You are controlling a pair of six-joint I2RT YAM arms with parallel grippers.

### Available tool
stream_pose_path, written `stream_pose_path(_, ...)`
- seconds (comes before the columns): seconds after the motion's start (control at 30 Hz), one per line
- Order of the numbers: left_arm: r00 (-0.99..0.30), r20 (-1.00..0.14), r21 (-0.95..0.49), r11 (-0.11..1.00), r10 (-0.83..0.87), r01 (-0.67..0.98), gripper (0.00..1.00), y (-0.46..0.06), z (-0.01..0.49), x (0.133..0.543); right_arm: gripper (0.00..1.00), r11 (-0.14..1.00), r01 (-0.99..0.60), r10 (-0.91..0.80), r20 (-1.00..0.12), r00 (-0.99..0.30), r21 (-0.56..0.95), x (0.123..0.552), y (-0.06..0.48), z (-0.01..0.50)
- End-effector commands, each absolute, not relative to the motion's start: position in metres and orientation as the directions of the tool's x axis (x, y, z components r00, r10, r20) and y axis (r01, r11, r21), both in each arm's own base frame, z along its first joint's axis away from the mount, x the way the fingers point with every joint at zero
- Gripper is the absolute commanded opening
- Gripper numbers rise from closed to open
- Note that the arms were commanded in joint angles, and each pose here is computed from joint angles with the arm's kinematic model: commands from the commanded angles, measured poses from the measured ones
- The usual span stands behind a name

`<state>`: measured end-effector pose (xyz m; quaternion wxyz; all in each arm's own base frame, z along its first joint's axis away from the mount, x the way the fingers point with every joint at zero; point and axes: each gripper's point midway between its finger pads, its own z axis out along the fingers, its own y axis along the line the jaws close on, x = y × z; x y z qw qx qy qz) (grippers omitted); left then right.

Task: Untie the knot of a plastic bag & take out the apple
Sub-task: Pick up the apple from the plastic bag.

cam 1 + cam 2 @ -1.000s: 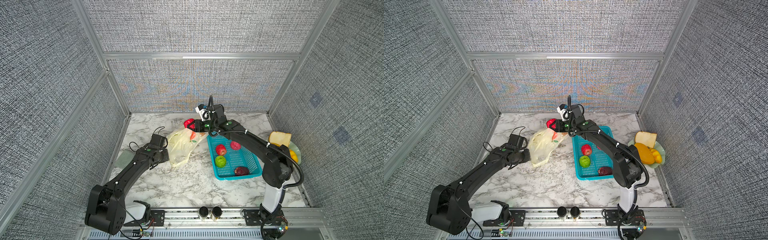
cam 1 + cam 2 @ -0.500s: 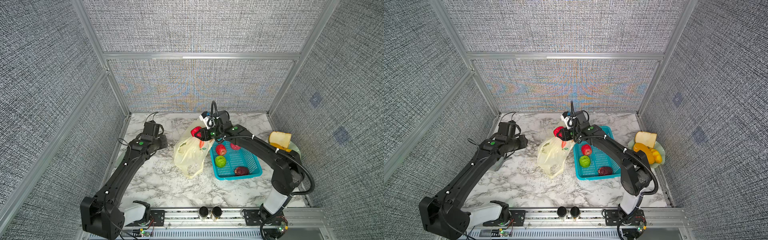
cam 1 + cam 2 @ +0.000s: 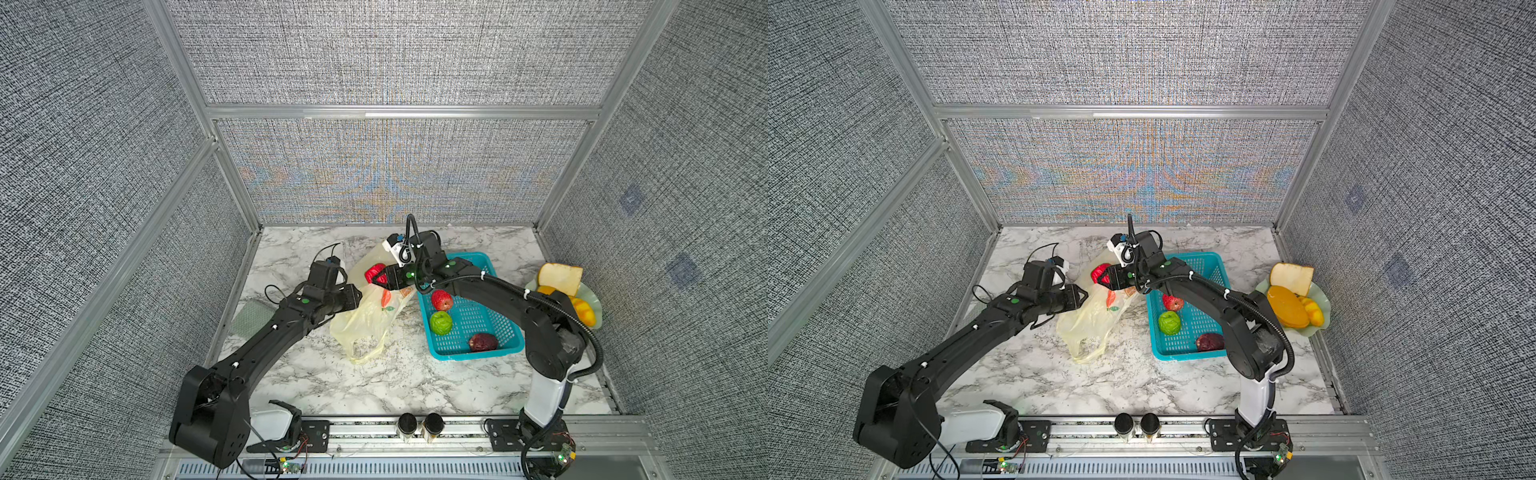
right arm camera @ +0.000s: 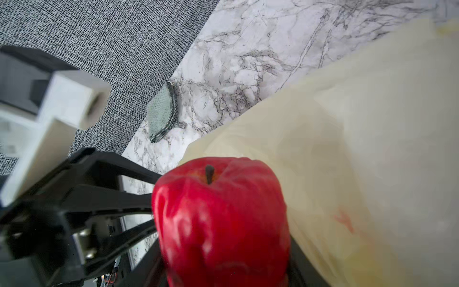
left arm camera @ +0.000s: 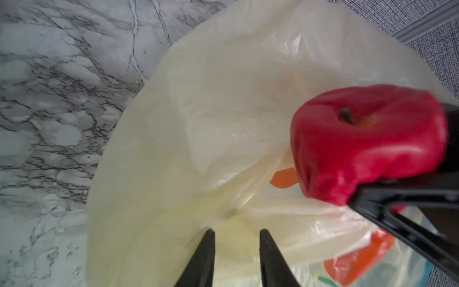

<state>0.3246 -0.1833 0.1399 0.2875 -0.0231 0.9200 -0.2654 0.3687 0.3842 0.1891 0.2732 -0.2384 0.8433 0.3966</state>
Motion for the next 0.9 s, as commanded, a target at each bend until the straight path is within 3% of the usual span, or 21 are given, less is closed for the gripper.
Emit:
stream_pose_path(0.0, -0.813, -0.543, -0.532, 0.836, -0.213, 0.137, 0.33, -0.195, 0.138, 0.339, 0.55, 0.539, -0.624, -0.161, -0.658, -0.735, 0.565, 0.369, 0.39, 0.201)
stream_pose_path(0.3, -0.869, -0.454, -0.414, 0.91, -0.197, 0.01, 0.29, -0.178, 0.1, 0.345, 0.55, 0.542, -0.606, -0.195, -0.615, -0.764, 0.582, 0.357, 0.385, 0.184)
stream_pose_path(0.37, -0.88, -0.436, -0.39, 0.921, -0.189, -0.005, 0.28, -0.174, 0.092, 0.344, 0.62, 0.551, -0.606, -0.211, -0.607, -0.766, 0.574, 0.353, 0.381, 0.181)
stream_pose_path(0.6, -0.901, -0.399, -0.356, 0.934, -0.173, -0.022, 0.27, -0.17, 0.073, 0.34, 0.61, 0.712, -0.58, -0.305, -0.569, -0.764, 0.397, 0.363, 0.354, 0.143)
stream_pose_path(0.73, -0.905, -0.391, -0.335, 0.942, -0.165, -0.027, 0.26, -0.165, 0.069, 0.339, 0.6, 0.739, -0.582, -0.372, -0.515, -0.772, 0.339, 0.363, 0.348, 0.126)
stream_pose_path(0.87, -0.907, -0.389, -0.311, 0.95, -0.16, -0.035, 0.26, -0.159, 0.068, 0.337, 0.58, 0.72, -0.6, -0.335, -0.582, -0.741, 0.349, 0.361, 0.351, 0.151)
